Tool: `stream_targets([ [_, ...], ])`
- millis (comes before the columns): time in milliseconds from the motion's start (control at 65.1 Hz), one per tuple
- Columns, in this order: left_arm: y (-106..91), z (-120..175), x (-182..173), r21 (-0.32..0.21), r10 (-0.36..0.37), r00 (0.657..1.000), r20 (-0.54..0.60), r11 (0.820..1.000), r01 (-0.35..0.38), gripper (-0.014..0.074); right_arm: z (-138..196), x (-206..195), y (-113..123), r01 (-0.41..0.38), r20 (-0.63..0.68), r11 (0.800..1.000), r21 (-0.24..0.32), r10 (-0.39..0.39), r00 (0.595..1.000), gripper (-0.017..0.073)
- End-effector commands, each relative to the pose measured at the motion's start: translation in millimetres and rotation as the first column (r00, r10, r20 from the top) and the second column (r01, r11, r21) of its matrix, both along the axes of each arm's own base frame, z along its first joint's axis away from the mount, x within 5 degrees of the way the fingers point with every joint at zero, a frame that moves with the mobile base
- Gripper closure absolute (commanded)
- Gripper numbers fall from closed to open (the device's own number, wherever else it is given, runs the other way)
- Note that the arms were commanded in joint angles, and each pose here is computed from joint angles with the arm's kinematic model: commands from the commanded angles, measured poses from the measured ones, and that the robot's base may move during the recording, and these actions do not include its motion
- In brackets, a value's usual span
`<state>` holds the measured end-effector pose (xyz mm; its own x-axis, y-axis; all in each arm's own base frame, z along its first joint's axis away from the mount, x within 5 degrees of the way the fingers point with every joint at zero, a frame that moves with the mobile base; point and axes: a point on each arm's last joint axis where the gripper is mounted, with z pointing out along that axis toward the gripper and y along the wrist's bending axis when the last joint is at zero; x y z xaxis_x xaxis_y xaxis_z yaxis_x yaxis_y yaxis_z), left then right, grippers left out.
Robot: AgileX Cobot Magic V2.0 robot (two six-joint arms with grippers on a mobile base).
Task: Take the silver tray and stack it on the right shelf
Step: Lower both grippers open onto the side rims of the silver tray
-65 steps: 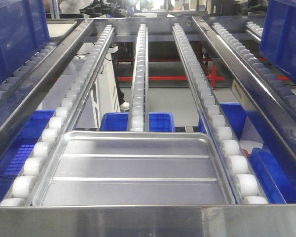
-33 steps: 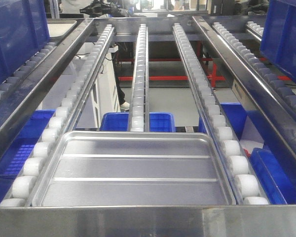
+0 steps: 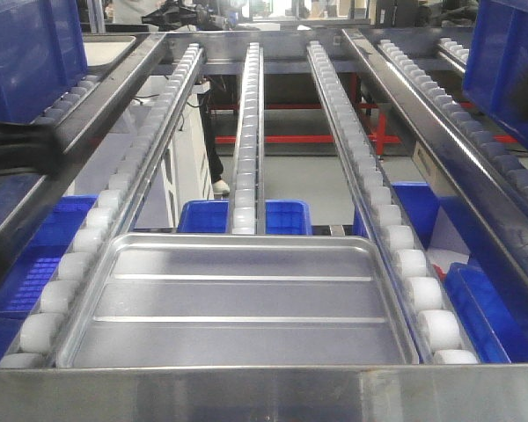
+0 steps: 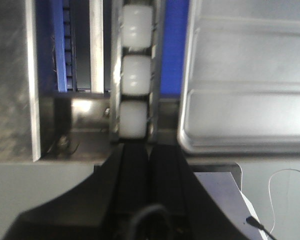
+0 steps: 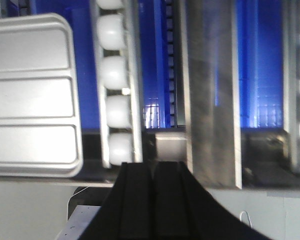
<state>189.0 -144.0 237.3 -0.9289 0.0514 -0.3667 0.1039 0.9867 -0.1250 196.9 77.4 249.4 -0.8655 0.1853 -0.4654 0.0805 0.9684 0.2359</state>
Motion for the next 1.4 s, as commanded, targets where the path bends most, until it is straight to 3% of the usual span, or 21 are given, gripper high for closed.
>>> stream_targets([
  [0, -16.9, 13, 15, -0.045, 0.006, 0.998, 0.065, 0.999, -0.003, 0.0687, 12, 19, 24, -0.042, 0.088, 0.999, 0.028, 0.040, 0.995, 0.0480],
  [123, -28.9, 10, 29, -0.033, 0.004, 0.998, 0.055, 0.999, -0.002, 0.0687, -1, 44, 50, -0.080, 0.036, 0.997, 0.017, 0.079, 0.996, 0.0480],
  [353, -32.2, 9, 34, -0.027, -0.009, 0.997, 0.077, 1.000, 0.011, 0.0687, -14, 70, 66, -0.067, -0.012, 0.997, 0.023, 0.067, 0.998, 0.0480],
  [630, -37.6, 12, 39, -0.080, -0.023, 0.990, 0.140, 0.996, 0.035, 0.0687, -22, 72, 67, -0.075, -0.035, 0.997, 0.006, 0.075, 0.997, 0.0480],
  [921, -43.8, -12, 45, -0.036, -0.022, 0.997, 0.070, 0.999, 0.025, 0.0687, -27, 70, 69, -0.103, -0.013, 0.995, -0.004, 0.103, 0.995, 0.0480],
  [1382, -43.1, -13, 47, -0.015, -0.037, 0.996, 0.082, 0.999, 0.038, 0.0687, -27, 68, 68, -0.102, -0.031, 0.995, -0.012, 0.102, 0.994, 0.0480],
])
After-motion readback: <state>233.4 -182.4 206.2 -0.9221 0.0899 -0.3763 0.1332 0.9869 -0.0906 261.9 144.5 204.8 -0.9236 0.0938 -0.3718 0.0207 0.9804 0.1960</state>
